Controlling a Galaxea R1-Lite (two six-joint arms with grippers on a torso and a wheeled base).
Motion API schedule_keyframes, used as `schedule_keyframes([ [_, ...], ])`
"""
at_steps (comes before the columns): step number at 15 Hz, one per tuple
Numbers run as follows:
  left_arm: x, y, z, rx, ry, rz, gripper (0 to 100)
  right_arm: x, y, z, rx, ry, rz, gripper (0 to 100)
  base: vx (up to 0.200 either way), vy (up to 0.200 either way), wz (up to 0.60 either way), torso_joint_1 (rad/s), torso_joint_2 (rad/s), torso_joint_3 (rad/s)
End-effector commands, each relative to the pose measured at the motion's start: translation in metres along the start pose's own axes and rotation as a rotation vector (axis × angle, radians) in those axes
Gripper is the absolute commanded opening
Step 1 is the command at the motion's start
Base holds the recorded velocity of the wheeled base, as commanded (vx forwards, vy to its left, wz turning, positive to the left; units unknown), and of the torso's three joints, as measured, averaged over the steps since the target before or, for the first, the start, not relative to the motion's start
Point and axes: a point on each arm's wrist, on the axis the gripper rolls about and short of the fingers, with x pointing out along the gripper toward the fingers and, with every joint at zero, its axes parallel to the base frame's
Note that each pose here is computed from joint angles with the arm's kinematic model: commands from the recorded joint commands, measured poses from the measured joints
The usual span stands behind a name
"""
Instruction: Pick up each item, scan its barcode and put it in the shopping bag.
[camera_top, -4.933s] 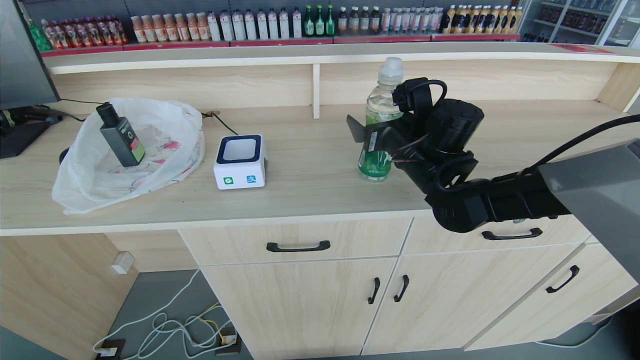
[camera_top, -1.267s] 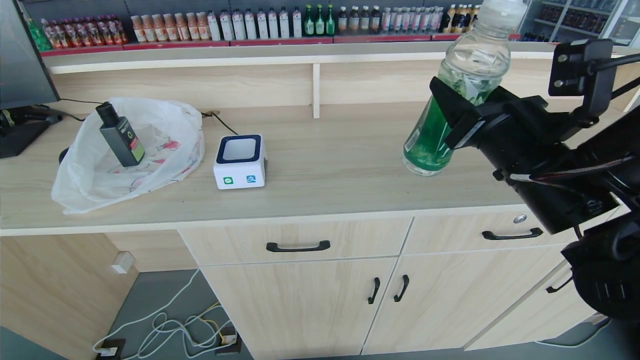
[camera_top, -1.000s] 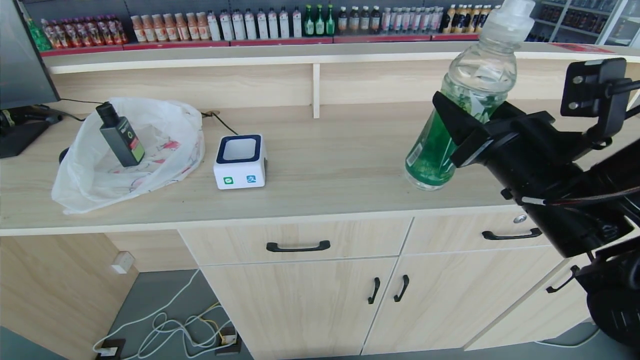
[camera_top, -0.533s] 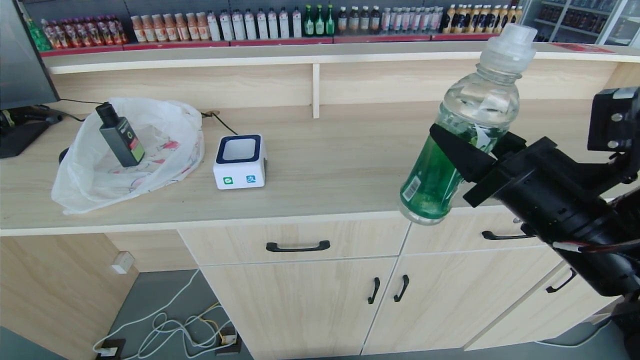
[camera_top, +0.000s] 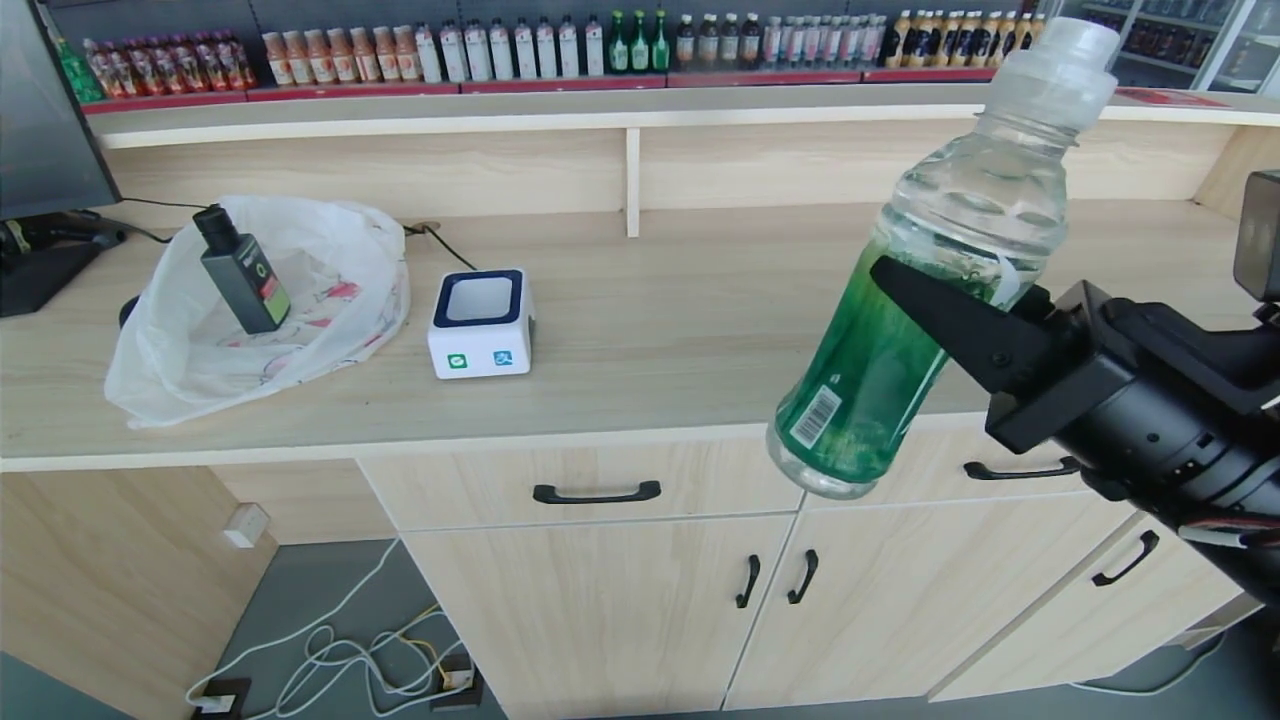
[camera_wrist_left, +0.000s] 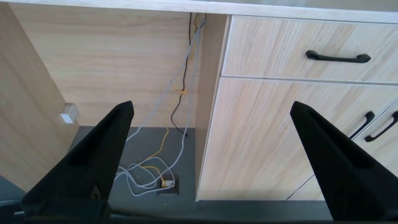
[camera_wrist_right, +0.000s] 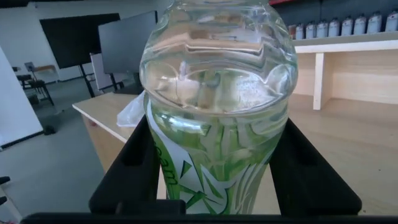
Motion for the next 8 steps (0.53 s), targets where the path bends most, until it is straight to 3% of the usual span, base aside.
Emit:
schedule_keyframes([
  [1, 0.000, 0.000, 0.000, 0.000, 0.000, 0.001, 100, -0.002, 0.001, 0.001, 0.052, 0.001, 0.003, 0, 0.000, 0.000, 0.00, 0.000, 0.00, 0.000],
  [8, 0.000, 0.000, 0.000, 0.000, 0.000, 0.001, 100, -0.021, 0.019, -0.006, 0.241, 0.024, 0.047, 0, 0.000, 0.000, 0.00, 0.000, 0.00, 0.000],
])
